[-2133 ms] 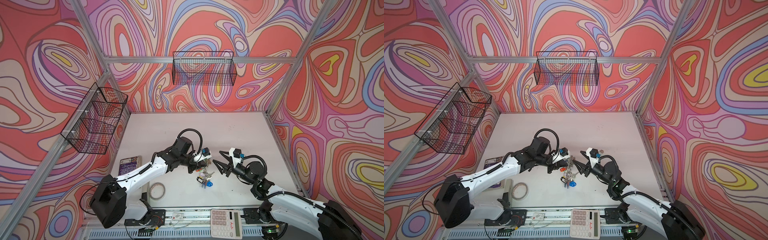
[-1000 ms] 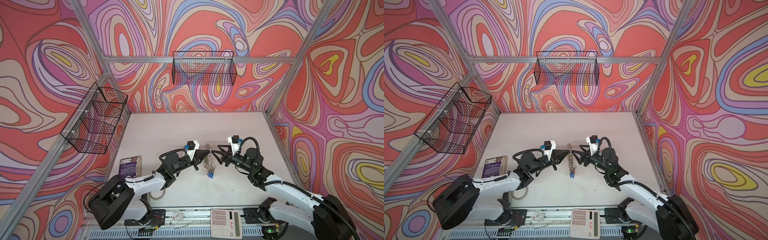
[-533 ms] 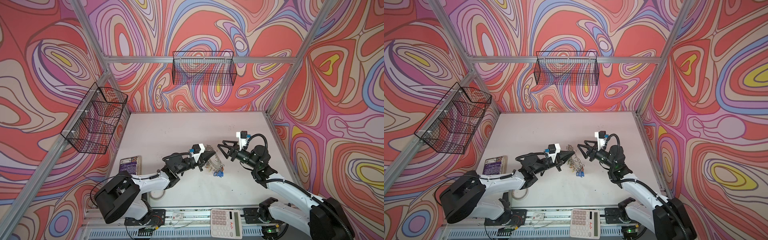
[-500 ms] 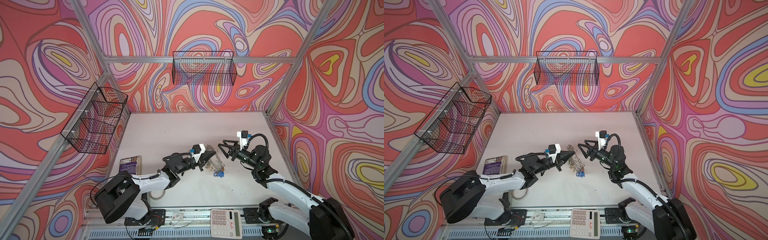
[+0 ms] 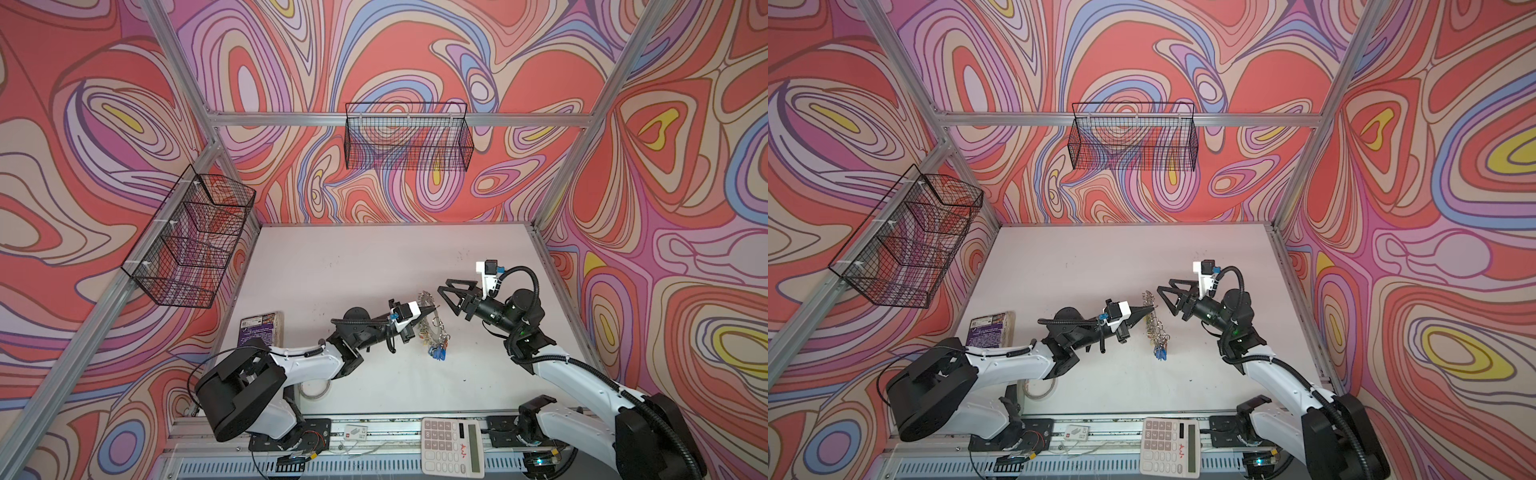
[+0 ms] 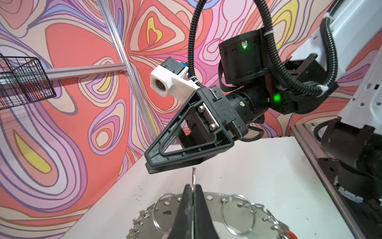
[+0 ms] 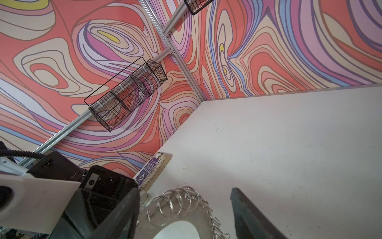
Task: Attach keys to a key ring
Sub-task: Pass the keyring.
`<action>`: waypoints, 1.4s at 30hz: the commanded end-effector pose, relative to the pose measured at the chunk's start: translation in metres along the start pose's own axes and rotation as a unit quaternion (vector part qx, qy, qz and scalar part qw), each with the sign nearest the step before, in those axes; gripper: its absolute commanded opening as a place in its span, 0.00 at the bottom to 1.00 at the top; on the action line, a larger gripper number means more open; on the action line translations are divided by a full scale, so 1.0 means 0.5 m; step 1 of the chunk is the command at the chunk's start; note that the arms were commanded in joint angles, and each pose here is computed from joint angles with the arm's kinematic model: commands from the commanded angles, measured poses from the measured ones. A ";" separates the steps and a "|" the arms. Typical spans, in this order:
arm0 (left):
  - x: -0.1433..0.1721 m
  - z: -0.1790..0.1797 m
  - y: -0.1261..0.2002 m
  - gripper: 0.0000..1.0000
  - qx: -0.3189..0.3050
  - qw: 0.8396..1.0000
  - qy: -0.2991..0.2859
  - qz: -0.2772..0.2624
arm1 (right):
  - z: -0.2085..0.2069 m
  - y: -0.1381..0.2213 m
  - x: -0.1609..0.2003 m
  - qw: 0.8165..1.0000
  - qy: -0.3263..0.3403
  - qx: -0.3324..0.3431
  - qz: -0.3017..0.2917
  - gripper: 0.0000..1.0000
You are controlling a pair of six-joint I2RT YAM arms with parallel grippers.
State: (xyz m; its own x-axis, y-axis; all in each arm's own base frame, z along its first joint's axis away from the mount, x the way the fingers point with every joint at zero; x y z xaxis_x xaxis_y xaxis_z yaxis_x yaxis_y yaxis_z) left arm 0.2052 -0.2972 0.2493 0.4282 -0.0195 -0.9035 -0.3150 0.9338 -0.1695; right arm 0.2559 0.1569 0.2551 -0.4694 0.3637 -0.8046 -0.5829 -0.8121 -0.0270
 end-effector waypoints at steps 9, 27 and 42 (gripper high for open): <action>-0.033 -0.001 0.003 0.00 -0.002 0.983 -0.186 -0.004 | -0.019 0.004 0.012 1.000 -0.003 0.014 0.008 0.74; -0.030 -0.021 0.000 0.00 0.016 0.968 -0.250 0.024 | -0.027 0.002 0.019 1.000 0.004 0.014 0.019 0.82; -0.098 0.041 0.008 0.00 -0.081 0.996 -0.009 0.021 | -0.017 0.032 0.000 0.999 0.009 0.001 -0.045 0.98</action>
State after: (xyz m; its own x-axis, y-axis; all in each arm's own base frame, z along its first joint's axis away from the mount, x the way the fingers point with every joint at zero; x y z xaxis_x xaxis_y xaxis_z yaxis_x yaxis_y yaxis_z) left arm 0.1984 -0.2921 0.2509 0.5115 0.2000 -0.8357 -0.4258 0.9038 -0.0443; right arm 0.2556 0.1479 0.2415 -0.4588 0.3665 -0.8094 -0.6015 -0.7986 -0.0206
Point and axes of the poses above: each gripper's point midway between its finger pads, its own y axis back along the fingers, its own z axis along the line the jaws close on, x = y × z, the point moved 6 cm from there along y, back along the fingers, and after that the axes turned 5 degrees about -y, right-handed, at the moved point
